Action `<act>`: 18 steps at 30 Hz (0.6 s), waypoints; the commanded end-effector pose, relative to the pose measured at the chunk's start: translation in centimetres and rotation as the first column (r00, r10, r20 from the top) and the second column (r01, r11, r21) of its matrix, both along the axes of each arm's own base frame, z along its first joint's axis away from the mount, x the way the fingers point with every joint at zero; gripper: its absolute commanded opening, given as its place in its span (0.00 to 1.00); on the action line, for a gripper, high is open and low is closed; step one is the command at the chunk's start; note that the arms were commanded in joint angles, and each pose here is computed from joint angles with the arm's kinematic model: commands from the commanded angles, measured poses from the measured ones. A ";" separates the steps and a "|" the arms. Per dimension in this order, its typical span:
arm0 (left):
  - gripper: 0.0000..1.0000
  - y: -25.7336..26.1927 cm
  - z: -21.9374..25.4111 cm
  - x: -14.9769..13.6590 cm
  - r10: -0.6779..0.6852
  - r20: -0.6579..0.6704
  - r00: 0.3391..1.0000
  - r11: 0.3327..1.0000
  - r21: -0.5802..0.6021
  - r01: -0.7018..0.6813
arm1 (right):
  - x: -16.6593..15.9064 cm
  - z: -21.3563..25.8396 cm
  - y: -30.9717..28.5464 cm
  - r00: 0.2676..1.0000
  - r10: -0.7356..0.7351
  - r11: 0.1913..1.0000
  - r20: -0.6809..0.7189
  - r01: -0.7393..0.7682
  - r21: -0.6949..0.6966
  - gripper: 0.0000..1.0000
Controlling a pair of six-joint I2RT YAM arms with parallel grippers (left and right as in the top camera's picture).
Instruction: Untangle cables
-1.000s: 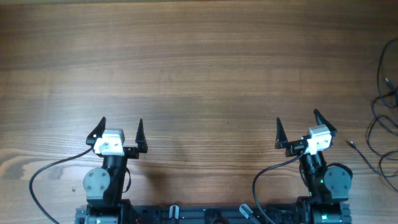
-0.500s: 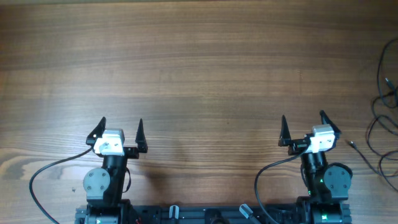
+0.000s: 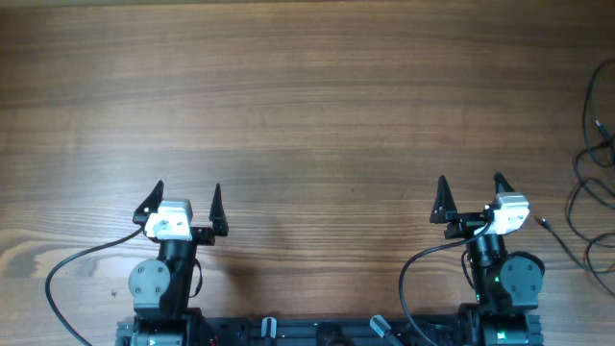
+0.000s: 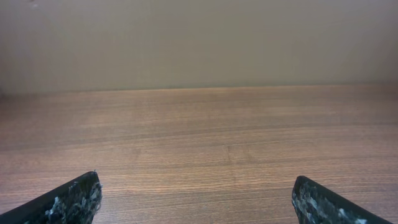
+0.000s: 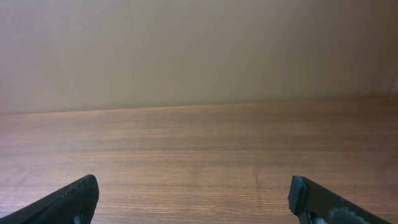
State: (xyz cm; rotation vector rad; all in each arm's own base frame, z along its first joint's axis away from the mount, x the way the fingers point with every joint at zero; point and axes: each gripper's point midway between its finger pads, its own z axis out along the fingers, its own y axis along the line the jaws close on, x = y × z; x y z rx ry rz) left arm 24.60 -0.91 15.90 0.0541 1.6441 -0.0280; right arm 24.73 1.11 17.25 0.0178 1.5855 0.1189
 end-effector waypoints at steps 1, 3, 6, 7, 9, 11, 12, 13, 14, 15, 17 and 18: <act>1.00 0.4 -0.2 0.0 0.020 -0.001 1.000 1.000 0.015 -0.020 | -0.1 0.3 -0.4 1.000 -0.022 1.000 0.014 0.021 0.018 1.00; 1.00 0.4 -0.2 0.0 0.020 -0.001 1.000 1.000 0.016 -0.020 | -0.1 0.3 -0.4 1.000 -0.022 1.000 0.015 0.022 0.018 1.00; 1.00 0.4 -0.2 0.0 0.020 -0.001 1.000 1.000 0.015 -0.020 | -0.1 0.3 -0.4 1.000 -0.022 1.000 0.014 0.021 0.018 1.00; 1.00 0.4 -0.2 0.0 0.020 -0.001 1.000 1.000 0.015 -0.020 | -0.1 0.3 -0.4 1.000 -0.022 1.000 0.014 0.022 0.018 1.00; 1.00 0.4 -0.2 0.0 0.020 -0.001 1.000 1.000 0.015 -0.020 | -0.1 0.3 -0.5 1.000 -0.027 0.999 0.014 0.026 0.018 1.00; 1.00 0.4 -0.2 0.0 0.020 -0.001 1.000 1.000 0.015 -0.020 | -0.1 0.3 -0.5 1.000 -0.027 0.999 0.014 0.027 0.018 1.00; 1.00 0.4 -0.2 0.0 0.020 -0.001 1.000 1.000 0.016 -0.020 | -0.1 0.3 -0.5 1.000 -0.027 0.999 0.014 0.027 0.019 1.00; 1.00 0.4 -0.2 0.0 0.020 -0.001 1.000 1.000 0.015 -0.020 | -0.1 0.3 -0.6 1.000 -0.028 0.999 0.014 0.027 0.018 1.00; 1.00 0.4 -0.2 0.0 0.020 -0.001 1.000 1.000 0.015 -0.020 | -0.1 0.3 -0.6 1.000 -0.028 0.999 0.014 0.027 0.018 1.00; 1.00 0.4 -0.2 0.0 0.020 -0.001 1.000 1.000 0.015 -0.020 | -0.1 0.3 -0.6 1.000 -0.028 0.999 0.015 0.027 0.018 1.00; 1.00 0.4 -0.2 0.0 0.020 -0.001 1.000 1.000 0.015 -0.020 | -0.1 0.3 -0.5 1.000 -0.027 0.999 0.016 0.027 0.019 1.00; 1.00 0.4 -0.2 0.0 0.020 -0.001 1.000 1.000 0.015 -0.020 | -0.1 0.3 -0.5 1.000 -0.027 0.999 0.015 0.027 0.019 1.00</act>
